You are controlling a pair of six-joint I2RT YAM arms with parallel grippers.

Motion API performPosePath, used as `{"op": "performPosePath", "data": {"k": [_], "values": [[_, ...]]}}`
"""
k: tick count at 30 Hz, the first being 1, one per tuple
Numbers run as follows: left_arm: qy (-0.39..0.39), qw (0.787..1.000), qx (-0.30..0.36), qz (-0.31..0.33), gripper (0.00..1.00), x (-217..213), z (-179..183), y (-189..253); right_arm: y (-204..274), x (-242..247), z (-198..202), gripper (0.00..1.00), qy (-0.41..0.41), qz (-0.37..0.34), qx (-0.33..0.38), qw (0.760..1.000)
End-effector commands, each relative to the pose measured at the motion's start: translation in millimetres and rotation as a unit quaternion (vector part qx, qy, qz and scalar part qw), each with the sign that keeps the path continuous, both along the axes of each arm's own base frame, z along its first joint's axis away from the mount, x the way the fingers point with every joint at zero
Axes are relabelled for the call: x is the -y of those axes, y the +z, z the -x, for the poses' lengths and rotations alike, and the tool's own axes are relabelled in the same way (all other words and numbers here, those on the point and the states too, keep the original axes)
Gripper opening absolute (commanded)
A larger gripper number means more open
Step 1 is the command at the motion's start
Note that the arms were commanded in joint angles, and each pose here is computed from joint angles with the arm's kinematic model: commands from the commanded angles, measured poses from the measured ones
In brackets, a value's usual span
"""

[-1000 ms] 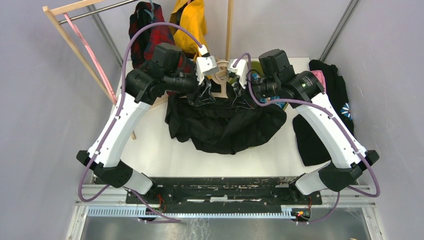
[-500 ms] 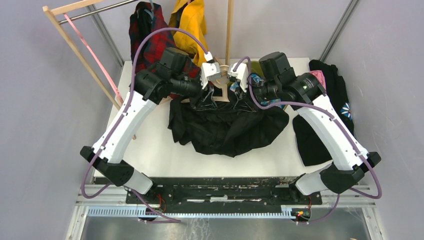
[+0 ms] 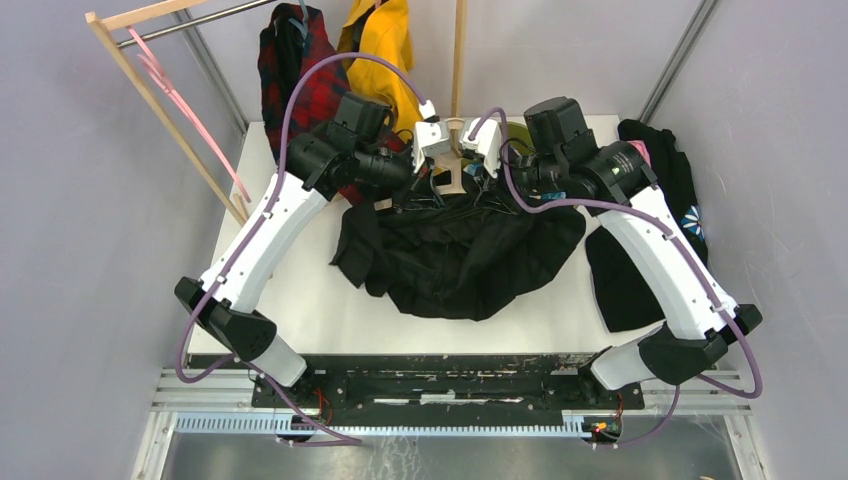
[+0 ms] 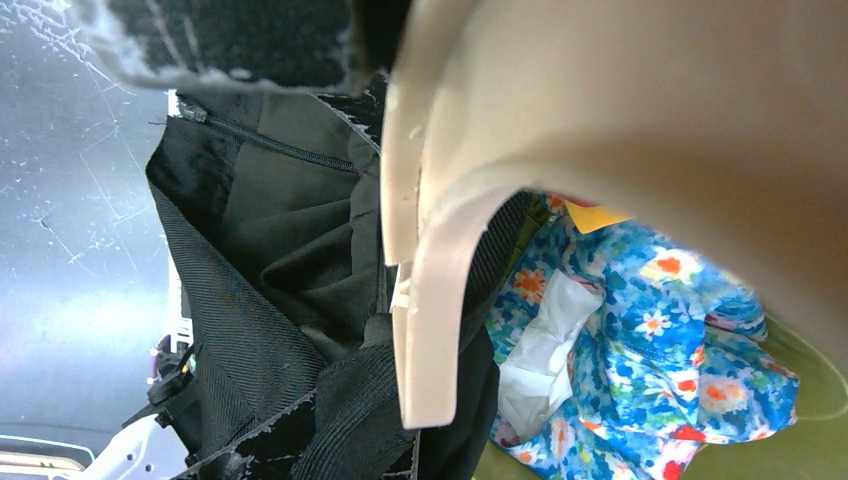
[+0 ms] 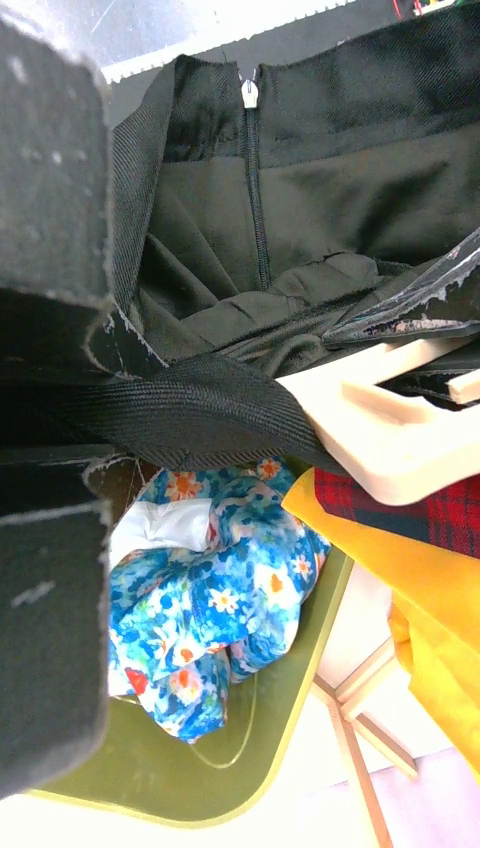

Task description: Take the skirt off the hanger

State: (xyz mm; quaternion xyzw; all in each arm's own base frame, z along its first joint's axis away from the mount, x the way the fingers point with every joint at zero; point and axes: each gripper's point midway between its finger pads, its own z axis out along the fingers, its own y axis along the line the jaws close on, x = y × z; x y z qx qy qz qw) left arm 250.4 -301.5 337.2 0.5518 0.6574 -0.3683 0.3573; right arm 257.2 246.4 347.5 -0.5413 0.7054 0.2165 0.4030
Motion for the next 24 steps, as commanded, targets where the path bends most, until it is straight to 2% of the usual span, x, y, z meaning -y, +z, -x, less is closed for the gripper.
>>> {"op": "performPosePath", "data": {"k": [1, 3, 6, 9, 12, 13, 16, 19, 21, 24], "values": [[0.031, 0.999, -0.016, 0.004, 0.03, 5, -8, 3, 62, -18, -15, 0.01, 0.009, -0.079, 0.1, 0.992], [0.05, 0.999, -0.003, 0.0, 0.03, 3, -15, 5, 62, -17, -16, 0.01, 0.007, -0.079, 0.101, 0.992], [0.141, 0.988, 0.051, -0.022, 0.03, -10, -45, 19, 60, -16, -20, 0.01, -0.001, -0.072, 0.104, 0.992], [0.252, 0.958, 0.131, -0.041, 0.03, -38, -82, 51, 54, -14, -29, 0.01, -0.022, -0.064, 0.105, 0.992], [0.317, 0.931, 0.174, -0.051, 0.03, -58, -101, 70, 46, -10, -39, 0.01, -0.052, -0.057, 0.103, 0.992], [0.336, 0.923, 0.181, -0.052, 0.03, -63, -105, 74, 44, -9, -42, 0.04, -0.059, -0.053, 0.104, 0.991], [0.353, 0.914, 0.191, -0.062, 0.03, -70, -106, 75, 41, -2, -56, 0.42, -0.1, -0.045, 0.115, 0.987], [0.356, 0.913, 0.189, -0.064, 0.03, -71, -104, 72, 42, 3, -68, 0.63, -0.128, -0.037, 0.129, 0.983], [0.358, 0.913, 0.187, -0.064, 0.03, -72, -102, 71, 44, 4, -72, 0.74, -0.136, -0.035, 0.135, 0.981], [0.364, 0.909, 0.19, -0.066, 0.03, -76, -101, 73, 54, 4, -74, 0.77, -0.14, -0.046, 0.146, 0.978]]}}
